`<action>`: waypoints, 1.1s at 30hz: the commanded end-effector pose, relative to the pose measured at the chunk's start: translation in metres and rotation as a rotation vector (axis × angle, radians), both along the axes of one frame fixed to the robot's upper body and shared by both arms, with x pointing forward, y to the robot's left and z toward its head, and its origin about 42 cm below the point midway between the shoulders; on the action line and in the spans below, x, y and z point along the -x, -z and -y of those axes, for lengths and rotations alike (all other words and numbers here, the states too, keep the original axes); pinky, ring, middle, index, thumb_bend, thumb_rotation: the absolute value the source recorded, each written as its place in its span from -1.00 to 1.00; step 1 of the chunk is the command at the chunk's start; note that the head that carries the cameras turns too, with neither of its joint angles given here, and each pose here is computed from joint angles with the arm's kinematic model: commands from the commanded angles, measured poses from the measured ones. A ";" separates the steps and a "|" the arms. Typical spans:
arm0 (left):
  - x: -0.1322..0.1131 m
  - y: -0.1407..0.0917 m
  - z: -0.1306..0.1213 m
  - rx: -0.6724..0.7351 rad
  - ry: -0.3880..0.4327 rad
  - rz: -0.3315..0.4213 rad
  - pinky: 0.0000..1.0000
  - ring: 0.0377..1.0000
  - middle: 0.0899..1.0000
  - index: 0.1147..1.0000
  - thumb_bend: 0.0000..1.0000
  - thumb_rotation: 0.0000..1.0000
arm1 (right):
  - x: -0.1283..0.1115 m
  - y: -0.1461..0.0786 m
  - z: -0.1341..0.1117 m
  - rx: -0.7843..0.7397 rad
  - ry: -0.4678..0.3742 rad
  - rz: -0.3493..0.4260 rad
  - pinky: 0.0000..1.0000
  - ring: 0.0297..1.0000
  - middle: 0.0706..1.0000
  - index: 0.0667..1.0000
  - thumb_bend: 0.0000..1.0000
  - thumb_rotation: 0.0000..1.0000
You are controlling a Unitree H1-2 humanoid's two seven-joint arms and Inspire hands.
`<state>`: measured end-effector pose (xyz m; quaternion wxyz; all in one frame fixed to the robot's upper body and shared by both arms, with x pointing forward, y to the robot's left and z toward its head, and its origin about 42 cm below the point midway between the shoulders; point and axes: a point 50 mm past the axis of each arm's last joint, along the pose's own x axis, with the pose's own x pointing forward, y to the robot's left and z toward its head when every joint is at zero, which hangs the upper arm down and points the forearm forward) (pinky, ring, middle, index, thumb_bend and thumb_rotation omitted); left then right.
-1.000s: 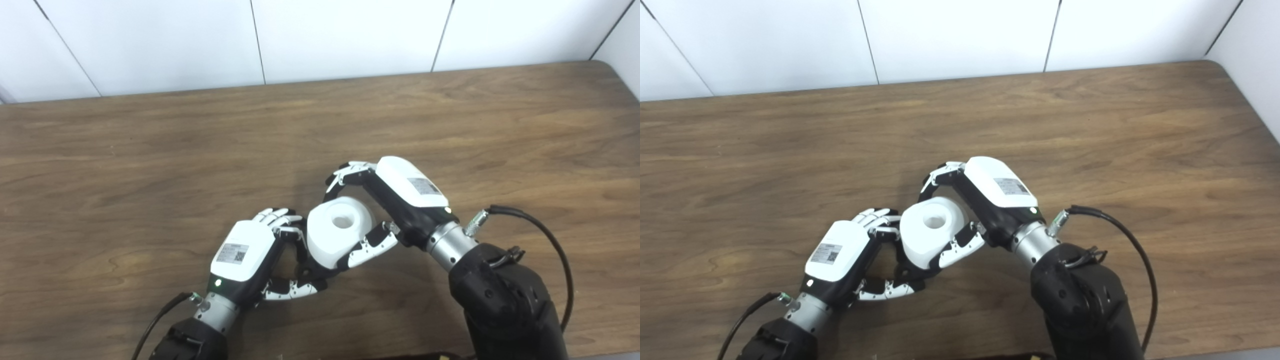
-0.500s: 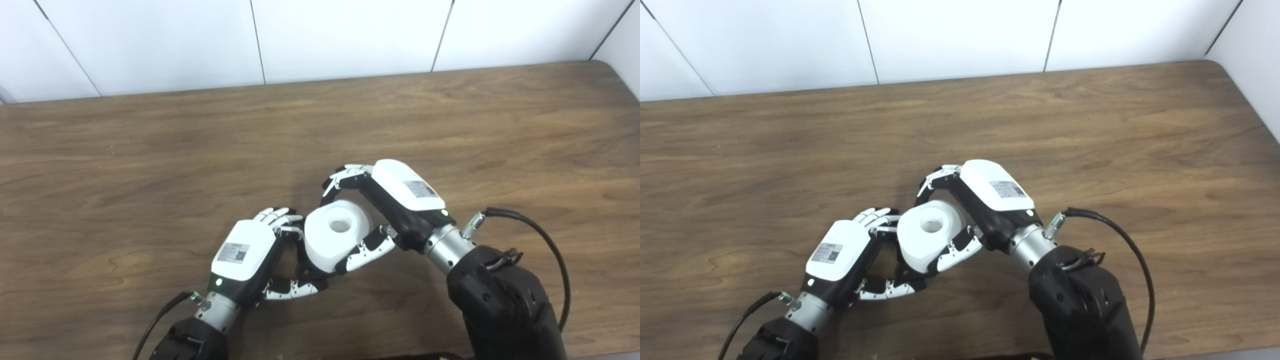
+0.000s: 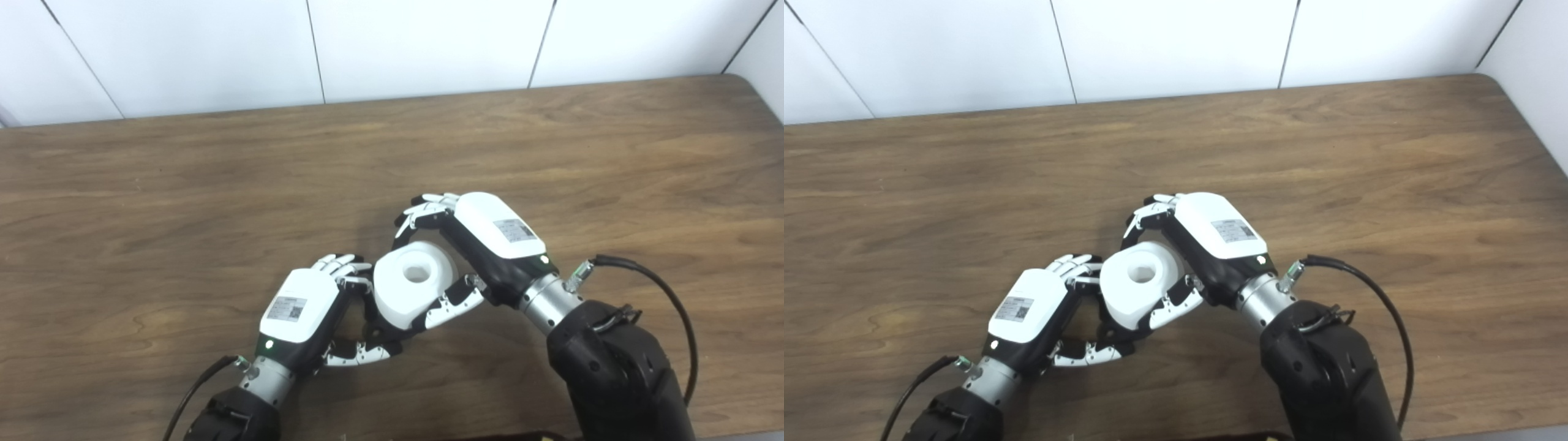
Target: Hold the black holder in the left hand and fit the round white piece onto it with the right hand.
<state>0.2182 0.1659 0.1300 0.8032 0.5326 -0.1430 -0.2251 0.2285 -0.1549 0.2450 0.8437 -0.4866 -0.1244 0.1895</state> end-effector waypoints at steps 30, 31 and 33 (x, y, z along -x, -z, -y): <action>0.003 0.015 0.003 -0.076 0.013 -0.083 0.79 0.72 0.54 -0.16 0.04 -0.90 | 0.002 -0.003 -0.004 0.037 -0.034 0.010 0.57 0.78 0.52 -0.11 0.05 -0.73; 0.003 0.015 0.003 -0.077 0.013 -0.082 0.79 0.73 0.54 -0.16 0.04 -0.90 | 0.002 -0.003 -0.004 0.035 -0.033 0.008 0.58 0.78 0.52 -0.11 0.05 -0.73; 0.002 0.015 0.002 -0.077 0.015 -0.080 0.78 0.72 0.54 -0.16 0.04 -0.90 | 0.002 -0.002 -0.004 0.035 -0.032 0.004 0.58 0.78 0.52 -0.11 0.05 -0.73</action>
